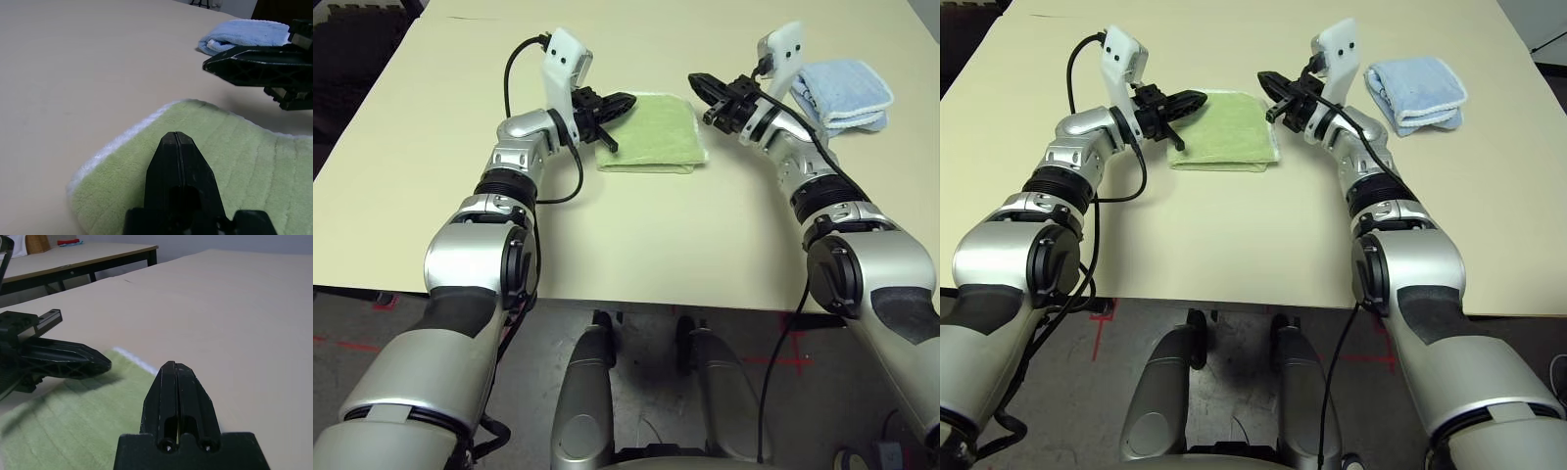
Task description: Fold the towel and set it aside.
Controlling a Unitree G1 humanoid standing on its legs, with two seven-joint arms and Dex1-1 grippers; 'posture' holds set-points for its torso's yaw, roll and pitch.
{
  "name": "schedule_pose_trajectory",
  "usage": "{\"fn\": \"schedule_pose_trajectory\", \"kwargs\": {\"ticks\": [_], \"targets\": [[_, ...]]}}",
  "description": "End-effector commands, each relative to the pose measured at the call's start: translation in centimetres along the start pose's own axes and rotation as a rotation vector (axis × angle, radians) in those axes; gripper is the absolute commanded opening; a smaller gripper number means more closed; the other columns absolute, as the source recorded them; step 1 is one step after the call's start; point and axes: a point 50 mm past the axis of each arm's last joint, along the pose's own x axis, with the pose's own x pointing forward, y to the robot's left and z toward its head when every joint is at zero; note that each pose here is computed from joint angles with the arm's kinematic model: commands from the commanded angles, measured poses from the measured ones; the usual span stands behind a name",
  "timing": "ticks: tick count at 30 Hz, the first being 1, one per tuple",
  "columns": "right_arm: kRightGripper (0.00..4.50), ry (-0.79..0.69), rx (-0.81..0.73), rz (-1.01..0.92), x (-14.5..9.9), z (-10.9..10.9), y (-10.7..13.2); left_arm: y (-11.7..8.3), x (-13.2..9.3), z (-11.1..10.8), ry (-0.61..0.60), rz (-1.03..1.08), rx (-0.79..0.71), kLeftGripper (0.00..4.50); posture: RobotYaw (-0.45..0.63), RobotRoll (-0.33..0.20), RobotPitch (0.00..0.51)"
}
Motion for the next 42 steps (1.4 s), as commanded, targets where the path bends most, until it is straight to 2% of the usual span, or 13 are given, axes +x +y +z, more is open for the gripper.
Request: {"fn": "schedule_pose_trajectory", "kwargs": {"ticks": [1,6,12,16,21,28,31,34,39,42], "targets": [[0.0,0.034,0.001,0.005,-0.4,-0.8,0.0,-0.2,0.0,-0.5,0.023,-0.016,0.004,0.02,0.07,0.0,0.361],[0.0,0.073,-0.007,0.0,-0.5,-1.3,0.0,-0.1,-0.4,-1.5,0.085,-0.01,0.013,0.02,0.06,0.0,0.376],[0.0,0.189,0.03,-0.028,-1.5,-4.7,0.8,-0.3,-1.3,-4.8,0.234,0.067,-0.021,0.02,0.06,0.0,0.388],[0.0,0.213,0.043,-0.032,-1.8,-5.5,1.0,-0.2,-1.7,-5.4,0.261,0.084,-0.022,0.02,0.06,0.0,0.388],[0.0,0.18,0.037,-0.029,-1.6,-4.6,0.7,0.1,-1.4,-4.3,0.216,0.087,-0.016,0.02,0.06,0.0,0.374],[0.0,-0.028,0.015,0.027,-1.6,0.2,-1.2,0.5,-1.0,0.5,-0.018,-0.055,-0.01,0.02,0.06,0.0,0.344],[0.0,-0.111,0.009,0.09,-2.9,1.8,-2.1,0.7,-1.9,1.8,-0.08,-0.166,-0.003,0.02,0.05,0.0,0.329],[0.0,-0.129,-0.005,0.172,-4.9,2.4,-2.6,0.8,-3.2,2.1,-0.094,-0.269,0.02,0.02,0.05,0.0,0.32],[0.0,-0.035,0.026,0.342,-9.8,2.0,-2.2,0.5,-5.9,1.3,-0.048,-0.443,0.058,0.02,0.06,0.0,0.308],[0.0,0.046,-0.017,0.397,-12.0,1.6,-1.7,0.3,-6.9,0.8,-0.014,-0.496,0.076,0.02,0.06,0.0,0.303]]}}
